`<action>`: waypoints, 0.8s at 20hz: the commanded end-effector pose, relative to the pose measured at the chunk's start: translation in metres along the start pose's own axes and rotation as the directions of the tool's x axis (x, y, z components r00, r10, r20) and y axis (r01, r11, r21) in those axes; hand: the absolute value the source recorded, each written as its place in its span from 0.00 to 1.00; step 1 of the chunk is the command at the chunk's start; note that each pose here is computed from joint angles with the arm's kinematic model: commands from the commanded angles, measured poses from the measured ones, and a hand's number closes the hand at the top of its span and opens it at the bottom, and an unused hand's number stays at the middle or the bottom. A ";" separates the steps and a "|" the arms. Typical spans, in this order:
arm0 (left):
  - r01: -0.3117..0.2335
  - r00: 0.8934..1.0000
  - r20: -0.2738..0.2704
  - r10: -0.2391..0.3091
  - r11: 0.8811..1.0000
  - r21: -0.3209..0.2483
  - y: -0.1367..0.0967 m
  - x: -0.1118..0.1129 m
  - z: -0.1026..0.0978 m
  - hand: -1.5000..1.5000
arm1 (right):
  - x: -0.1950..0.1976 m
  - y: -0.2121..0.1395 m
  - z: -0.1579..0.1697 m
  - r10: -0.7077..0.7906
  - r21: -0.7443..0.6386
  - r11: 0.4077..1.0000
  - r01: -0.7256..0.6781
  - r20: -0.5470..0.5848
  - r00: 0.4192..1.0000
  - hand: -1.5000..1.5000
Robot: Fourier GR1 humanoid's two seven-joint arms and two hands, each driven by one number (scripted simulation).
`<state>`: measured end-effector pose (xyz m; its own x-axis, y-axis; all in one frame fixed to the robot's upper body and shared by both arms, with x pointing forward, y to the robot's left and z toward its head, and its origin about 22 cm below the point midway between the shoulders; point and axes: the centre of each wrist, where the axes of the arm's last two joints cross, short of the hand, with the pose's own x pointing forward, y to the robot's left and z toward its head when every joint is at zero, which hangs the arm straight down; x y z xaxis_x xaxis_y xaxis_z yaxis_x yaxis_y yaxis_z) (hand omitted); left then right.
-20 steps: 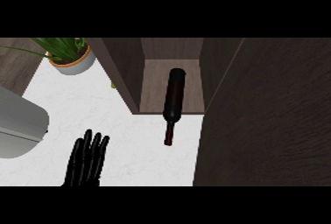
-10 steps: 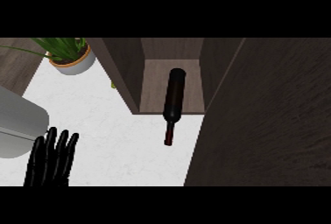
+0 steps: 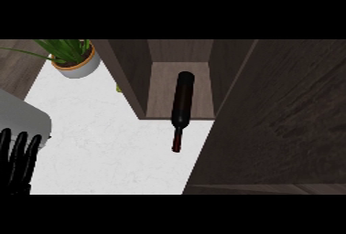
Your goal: Pick up the wine, place it into the cabinet and close the cabinet
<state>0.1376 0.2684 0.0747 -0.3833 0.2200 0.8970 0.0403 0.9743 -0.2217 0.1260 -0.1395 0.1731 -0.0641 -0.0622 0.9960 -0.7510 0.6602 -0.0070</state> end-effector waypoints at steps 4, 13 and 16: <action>0.013 1.000 0.015 -0.012 1.000 -0.022 0.035 0.007 0.002 0.00 | 0.021 0.038 0.000 0.045 0.046 0.998 -0.048 0.062 0.997 1.00; 0.038 0.999 -0.013 -0.038 0.999 -0.011 0.052 0.021 -0.006 0.00 | 0.011 0.071 -0.018 0.015 0.008 1.000 -0.016 0.109 0.994 1.00; 0.022 1.000 -0.012 -0.022 1.000 -0.016 0.061 0.018 -0.020 0.00 | 0.008 0.074 -0.031 0.059 0.002 0.998 -0.060 0.114 0.992 1.00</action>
<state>0.1440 0.3207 0.0833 -0.3748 0.1960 0.9061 0.0412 0.9799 -0.1949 0.1089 -0.1068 0.1833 -0.1315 -0.0577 0.9896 -0.6388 0.7683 -0.0401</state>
